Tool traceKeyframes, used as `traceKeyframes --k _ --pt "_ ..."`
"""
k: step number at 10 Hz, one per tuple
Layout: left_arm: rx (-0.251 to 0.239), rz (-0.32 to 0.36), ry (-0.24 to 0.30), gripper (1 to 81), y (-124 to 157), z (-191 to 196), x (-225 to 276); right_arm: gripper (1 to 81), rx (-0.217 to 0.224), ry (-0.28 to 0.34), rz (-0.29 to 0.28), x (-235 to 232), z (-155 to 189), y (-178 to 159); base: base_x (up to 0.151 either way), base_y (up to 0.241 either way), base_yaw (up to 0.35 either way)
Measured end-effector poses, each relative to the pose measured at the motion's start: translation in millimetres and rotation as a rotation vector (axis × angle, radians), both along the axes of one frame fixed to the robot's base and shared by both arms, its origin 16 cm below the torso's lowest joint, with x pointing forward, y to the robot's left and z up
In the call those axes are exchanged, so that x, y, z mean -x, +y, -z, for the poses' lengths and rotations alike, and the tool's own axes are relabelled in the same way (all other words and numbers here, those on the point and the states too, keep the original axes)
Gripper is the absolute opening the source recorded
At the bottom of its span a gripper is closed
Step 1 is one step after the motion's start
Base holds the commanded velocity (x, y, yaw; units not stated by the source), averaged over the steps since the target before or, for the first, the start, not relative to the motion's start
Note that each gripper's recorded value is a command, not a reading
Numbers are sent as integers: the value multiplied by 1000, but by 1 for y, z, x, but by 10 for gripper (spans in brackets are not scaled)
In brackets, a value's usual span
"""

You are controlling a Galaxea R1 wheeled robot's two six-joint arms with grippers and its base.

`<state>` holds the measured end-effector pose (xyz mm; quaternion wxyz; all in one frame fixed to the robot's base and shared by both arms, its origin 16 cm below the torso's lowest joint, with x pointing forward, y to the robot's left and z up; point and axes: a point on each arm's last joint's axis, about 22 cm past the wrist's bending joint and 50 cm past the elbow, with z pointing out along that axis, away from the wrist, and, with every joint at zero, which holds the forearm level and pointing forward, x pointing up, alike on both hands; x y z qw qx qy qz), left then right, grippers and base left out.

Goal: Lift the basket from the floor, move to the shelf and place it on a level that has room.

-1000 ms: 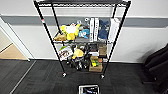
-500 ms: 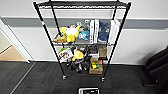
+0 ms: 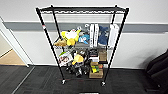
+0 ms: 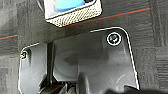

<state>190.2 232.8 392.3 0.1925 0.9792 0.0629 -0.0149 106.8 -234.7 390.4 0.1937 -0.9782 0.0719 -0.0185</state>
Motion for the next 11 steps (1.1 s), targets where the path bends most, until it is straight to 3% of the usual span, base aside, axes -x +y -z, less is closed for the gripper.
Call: traceKeyframes --k 6,8,11 --pt "-8 19 -73 811 6 5 -99 811 12 -78 19 -113 15 -10 0 0 0" --pt "-8 25 -64 811 6 13 -114 811 24 -92 30 -140 23 -22 0 0 0" --pt "-6 29 -21 811 5 41 -122 811 19 -52 38 -158 46 -24 0 0 0"
